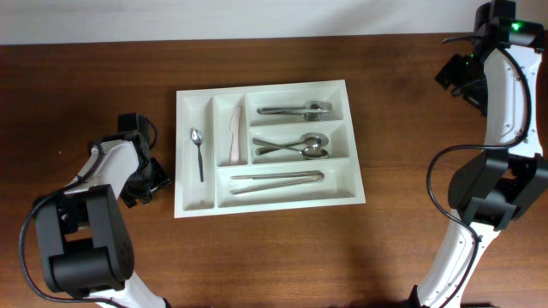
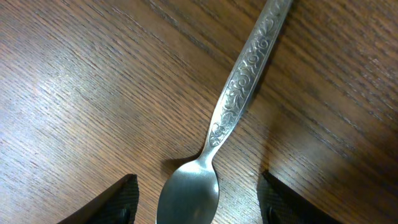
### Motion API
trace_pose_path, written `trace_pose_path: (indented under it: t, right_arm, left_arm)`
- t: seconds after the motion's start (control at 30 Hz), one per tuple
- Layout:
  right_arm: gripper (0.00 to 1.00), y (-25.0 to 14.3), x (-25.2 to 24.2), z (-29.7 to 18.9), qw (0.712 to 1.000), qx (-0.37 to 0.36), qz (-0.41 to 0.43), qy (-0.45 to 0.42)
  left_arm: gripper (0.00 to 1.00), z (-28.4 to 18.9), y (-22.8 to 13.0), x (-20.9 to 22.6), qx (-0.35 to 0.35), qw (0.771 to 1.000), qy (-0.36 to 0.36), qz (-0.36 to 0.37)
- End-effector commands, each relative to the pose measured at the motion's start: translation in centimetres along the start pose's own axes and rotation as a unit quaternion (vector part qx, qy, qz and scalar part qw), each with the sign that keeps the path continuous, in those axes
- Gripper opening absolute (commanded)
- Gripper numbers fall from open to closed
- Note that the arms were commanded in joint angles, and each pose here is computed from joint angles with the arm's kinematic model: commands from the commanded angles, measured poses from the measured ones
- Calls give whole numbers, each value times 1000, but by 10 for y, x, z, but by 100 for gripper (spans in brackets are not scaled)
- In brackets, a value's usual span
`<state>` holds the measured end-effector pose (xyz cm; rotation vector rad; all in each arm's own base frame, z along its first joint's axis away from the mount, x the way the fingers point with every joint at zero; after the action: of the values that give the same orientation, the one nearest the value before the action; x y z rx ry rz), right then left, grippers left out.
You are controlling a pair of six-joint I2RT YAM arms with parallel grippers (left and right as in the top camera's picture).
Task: Pack container
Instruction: 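Close the left gripper on the spoon's bowl and lift it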
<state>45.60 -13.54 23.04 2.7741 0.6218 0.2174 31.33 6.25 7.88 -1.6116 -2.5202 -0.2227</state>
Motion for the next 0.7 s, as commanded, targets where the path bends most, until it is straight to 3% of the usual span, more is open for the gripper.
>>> trace_pose_path:
  t: [0.0,0.13,0.23,0.5,0.67]
  right_arm:
    - [99,0,0,-11,1000,-8,0,8]
    - [99,0,0,-11,1000,-8,0,8]
    - [99,0,0,-11,1000,-8,0,8]
    - [99,0,0,-11,1000,-8,0,8]
    - [99,0,0,-11,1000,-8,0,8]
  left_arm:
    - [60,26,-23,2,66,998,6,13]
    - [54,26,-23,1,65,998,2,13]
    - [45,27,-23,1,64,998,2,12]
    - [34,27,-23,1,64,998,2,12]
    - [20,27,-22,1,61,998,1,12]
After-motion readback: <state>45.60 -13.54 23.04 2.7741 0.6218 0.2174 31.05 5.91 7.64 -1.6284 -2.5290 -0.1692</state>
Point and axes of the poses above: each gripper's point midway between its finger pads, its own z axis out along the fingers, its own x axis along the line the jaws close on, y = z × x, the point moved 8 cm from there along -z, back along the fingers, and after that the axes turned 12 degrees about z, right-handed, at the moved point
